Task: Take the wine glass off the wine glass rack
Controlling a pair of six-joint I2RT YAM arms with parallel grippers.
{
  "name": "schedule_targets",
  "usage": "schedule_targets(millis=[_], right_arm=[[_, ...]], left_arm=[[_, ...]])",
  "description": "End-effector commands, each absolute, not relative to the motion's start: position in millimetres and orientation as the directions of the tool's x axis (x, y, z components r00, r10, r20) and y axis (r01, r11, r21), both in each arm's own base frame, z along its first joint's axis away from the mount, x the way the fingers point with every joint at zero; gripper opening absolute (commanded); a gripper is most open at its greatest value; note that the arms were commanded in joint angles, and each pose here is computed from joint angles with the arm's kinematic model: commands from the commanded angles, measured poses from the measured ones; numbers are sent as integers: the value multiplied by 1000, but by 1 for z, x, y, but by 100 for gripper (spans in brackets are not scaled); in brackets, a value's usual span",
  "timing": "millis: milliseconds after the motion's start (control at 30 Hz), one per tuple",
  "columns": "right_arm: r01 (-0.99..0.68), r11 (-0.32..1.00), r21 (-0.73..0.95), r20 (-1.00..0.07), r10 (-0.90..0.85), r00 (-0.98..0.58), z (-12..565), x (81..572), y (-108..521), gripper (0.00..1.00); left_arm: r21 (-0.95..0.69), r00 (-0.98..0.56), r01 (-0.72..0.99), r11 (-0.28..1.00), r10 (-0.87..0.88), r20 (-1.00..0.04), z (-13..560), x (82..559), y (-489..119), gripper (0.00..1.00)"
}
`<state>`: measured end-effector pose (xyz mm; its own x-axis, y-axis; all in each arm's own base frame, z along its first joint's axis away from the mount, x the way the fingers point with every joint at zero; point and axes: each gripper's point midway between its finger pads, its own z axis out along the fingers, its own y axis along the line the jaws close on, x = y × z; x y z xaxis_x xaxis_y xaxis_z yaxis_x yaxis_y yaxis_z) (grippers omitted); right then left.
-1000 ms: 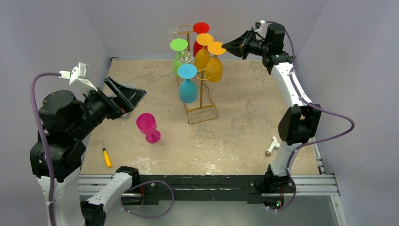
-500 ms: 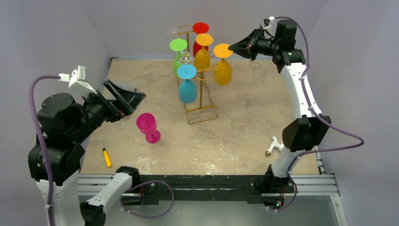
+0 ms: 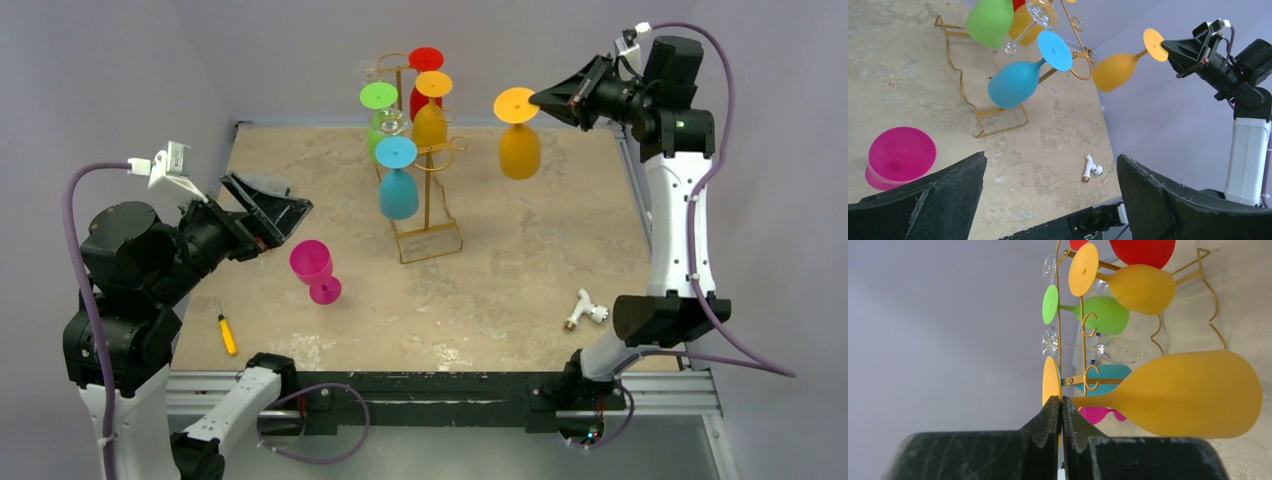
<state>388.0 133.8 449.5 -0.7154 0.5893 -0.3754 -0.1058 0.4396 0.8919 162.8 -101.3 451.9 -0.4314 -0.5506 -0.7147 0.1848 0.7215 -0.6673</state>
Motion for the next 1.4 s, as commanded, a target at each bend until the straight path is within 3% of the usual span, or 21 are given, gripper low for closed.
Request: schedule_targets(millis=[0, 500, 1133, 1367], right_arm=[[-166, 469, 867, -447, 589, -673, 477, 361, 124, 0], [-328, 330, 885, -465, 608, -643, 543, 317, 138, 0], [-413, 114, 904, -384, 643, -662, 591, 295, 146, 0], [-529, -108, 842, -343, 651, -678, 638, 279, 145, 0]], left_arm=[[-675, -416, 253, 693, -552, -723, 464, 165, -110, 100], [-681, -414, 306, 665, -551, -724, 475, 165, -117, 100], [-709, -419, 370, 600, -574, -704, 493, 178, -131, 100], [-735, -439, 407, 542, -590, -678, 498, 183, -141, 98]])
